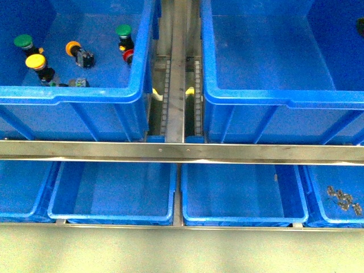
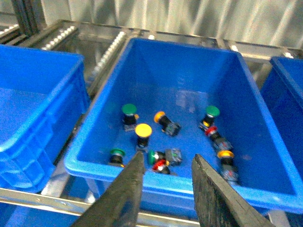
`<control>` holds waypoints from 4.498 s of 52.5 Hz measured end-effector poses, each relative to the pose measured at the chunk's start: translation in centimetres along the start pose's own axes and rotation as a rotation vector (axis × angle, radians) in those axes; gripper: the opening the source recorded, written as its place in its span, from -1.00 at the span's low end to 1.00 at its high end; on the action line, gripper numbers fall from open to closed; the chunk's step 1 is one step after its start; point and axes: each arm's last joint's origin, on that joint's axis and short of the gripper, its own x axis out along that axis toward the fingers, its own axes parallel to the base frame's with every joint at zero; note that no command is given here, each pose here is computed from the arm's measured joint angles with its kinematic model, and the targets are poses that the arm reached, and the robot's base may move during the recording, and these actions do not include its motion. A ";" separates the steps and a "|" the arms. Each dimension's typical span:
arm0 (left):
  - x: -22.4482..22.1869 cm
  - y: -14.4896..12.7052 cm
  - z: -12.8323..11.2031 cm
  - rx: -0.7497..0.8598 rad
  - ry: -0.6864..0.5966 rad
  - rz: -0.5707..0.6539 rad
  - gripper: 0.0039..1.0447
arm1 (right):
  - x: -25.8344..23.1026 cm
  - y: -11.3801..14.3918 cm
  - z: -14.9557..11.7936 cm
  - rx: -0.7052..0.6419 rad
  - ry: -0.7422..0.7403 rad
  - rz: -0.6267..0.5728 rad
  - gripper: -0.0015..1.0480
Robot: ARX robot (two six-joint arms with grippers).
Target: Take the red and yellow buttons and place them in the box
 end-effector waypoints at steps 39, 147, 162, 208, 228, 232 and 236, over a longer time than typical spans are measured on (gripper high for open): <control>-4.5 -2.8 -0.6 0.011 -0.013 -0.012 -0.96 | -3.4 3.3 0.8 0.066 -0.053 0.006 -0.23; -7.7 -2.7 -0.8 0.013 -0.002 -0.014 0.72 | 14.9 3.0 1.5 0.201 0.120 -0.031 -0.23; -7.7 -2.7 -0.8 0.015 -0.002 -0.014 0.85 | 29.3 0.6 -0.3 0.317 0.310 -0.178 -0.23; -7.7 -2.7 -0.8 0.015 -0.002 -0.014 0.85 | 37.8 1.6 -0.3 0.385 0.396 -0.034 0.32; -7.7 -2.7 -0.8 0.015 -0.002 -0.014 0.85 | 31.0 -1.9 0.7 0.423 0.241 0.012 0.87; -7.7 -2.7 -0.8 0.015 -0.002 -0.014 0.85 | 28.2 -3.0 1.1 0.435 0.199 0.027 0.87; -7.7 -2.7 -0.8 0.015 -0.002 -0.014 0.85 | 24.4 -3.8 1.3 0.453 0.181 0.062 0.87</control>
